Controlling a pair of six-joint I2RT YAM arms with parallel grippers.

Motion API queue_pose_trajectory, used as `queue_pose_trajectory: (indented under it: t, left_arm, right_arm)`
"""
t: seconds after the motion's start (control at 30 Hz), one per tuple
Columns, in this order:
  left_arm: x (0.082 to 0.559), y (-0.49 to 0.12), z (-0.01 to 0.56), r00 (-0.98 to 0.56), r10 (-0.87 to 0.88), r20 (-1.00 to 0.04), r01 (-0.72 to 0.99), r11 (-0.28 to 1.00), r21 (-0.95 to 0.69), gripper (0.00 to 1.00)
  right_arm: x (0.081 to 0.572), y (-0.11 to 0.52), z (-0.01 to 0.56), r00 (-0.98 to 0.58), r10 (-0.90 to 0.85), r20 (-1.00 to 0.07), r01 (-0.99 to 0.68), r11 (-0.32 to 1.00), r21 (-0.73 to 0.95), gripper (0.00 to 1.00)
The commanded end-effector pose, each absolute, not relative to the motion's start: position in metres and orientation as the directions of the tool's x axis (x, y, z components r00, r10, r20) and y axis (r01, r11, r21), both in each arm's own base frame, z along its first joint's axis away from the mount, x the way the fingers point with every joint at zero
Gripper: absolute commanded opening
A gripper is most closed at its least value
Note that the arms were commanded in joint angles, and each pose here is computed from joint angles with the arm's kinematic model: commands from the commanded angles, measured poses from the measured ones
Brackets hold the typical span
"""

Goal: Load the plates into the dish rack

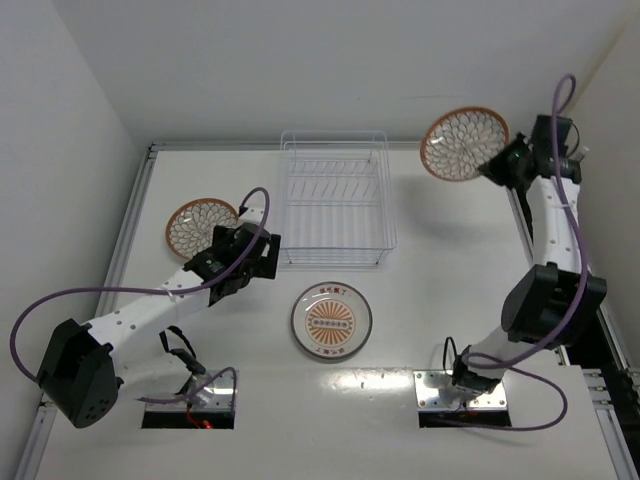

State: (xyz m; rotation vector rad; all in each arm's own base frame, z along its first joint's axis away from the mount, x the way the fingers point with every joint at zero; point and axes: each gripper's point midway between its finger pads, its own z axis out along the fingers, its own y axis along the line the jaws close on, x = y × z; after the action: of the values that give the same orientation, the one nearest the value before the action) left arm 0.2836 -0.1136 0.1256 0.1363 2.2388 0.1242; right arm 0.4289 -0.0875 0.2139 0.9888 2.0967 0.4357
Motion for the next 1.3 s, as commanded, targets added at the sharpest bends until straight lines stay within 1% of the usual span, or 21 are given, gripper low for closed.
queue_pose_trajectory:
  t: [0.0,0.03,0.07,0.1,0.13,0.17,0.2,0.23,0.27,0.33,0.47,0.57,0.7,0.9,1.27]
  left_arm:
    - [0.29,-0.117,0.142,-0.589,0.111,-0.801,0.024,0.993,0.119,1.0]
    - [0.29,-0.117,0.142,-0.589,0.111,-0.801,0.024,0.993,0.119,1.0]
    - [0.291,-0.115,0.143,-0.585,0.111,-0.803,0.013,0.992,0.127,1.0]
    - [0.291,-0.114,0.143,-0.585,0.111,-0.803,0.013,0.992,0.127,1.0]
    - [0.289,-0.113,0.142,-0.591,0.115,-0.798,0.014,0.991,0.132,1.0]
    - [0.29,-0.112,0.143,-0.588,0.115,-0.8,0.006,0.99,0.138,1.0]
    - [0.29,-0.112,0.143,-0.588,0.115,-0.8,0.006,0.99,0.138,1.0]
    - [0.29,-0.112,0.143,-0.588,0.115,-0.8,0.006,0.99,0.138,1.0]
    - [0.289,-0.111,0.141,-0.594,0.12,-0.795,0.007,0.99,0.144,1.0]
    - [0.288,-0.109,0.141,-0.598,0.115,-0.793,-0.004,0.989,0.147,1.0]
    - [0.288,-0.107,0.146,-0.589,0.111,-0.8,-0.012,0.989,0.147,1.0]
    - [0.286,-0.106,0.145,-0.596,0.107,-0.796,-0.017,0.989,0.146,1.0]
    - [0.284,-0.11,0.143,-0.609,0.121,-0.784,0.003,0.989,0.151,1.0]
    - [0.283,-0.113,0.14,-0.615,0.132,-0.777,0.013,0.987,0.157,1.0]
    - [0.282,-0.111,0.139,-0.621,0.137,-0.772,0.014,0.987,0.163,1.0]
  right_arm:
    - [0.455,-0.04,0.295,-0.387,0.611,-0.691,0.377,0.789,0.486,0.0]
    - [0.463,-0.032,0.32,-0.37,0.559,-0.742,0.344,0.824,0.45,0.0]
    - [0.461,-0.025,0.318,-0.406,0.53,-0.745,0.361,0.841,0.402,0.0]
    - [0.472,-0.013,0.303,-0.443,0.483,-0.755,0.393,0.862,0.32,0.0]
    - [0.479,-0.009,0.329,-0.41,0.445,-0.796,0.388,0.875,0.29,0.0]
    - [0.474,-0.005,0.323,-0.451,0.415,-0.79,0.414,0.882,0.227,0.0]
    - [0.476,-0.01,0.325,-0.441,0.376,-0.815,0.463,0.873,0.153,0.0]
    - [0.488,0.009,0.326,-0.45,0.334,-0.828,0.445,0.888,0.116,0.0]
    - [0.489,0.004,0.327,-0.443,0.297,-0.846,0.484,0.873,0.053,0.0]
    - [0.492,0.013,0.319,-0.464,0.241,-0.853,0.504,0.863,-0.03,0.0]
    - [0.49,0.021,0.31,-0.475,0.17,-0.863,0.522,0.844,-0.121,0.0]
    - [0.49,0.032,0.311,-0.459,0.121,-0.88,0.536,0.828,-0.166,0.0]
    - [0.496,0.048,0.29,-0.496,0.055,-0.866,0.521,0.817,-0.247,0.0]
    - [0.501,0.072,0.271,-0.52,0.037,-0.853,0.487,0.834,-0.261,0.0]
    - [0.517,0.093,0.267,-0.492,0.023,-0.87,0.478,0.843,-0.248,0.0]
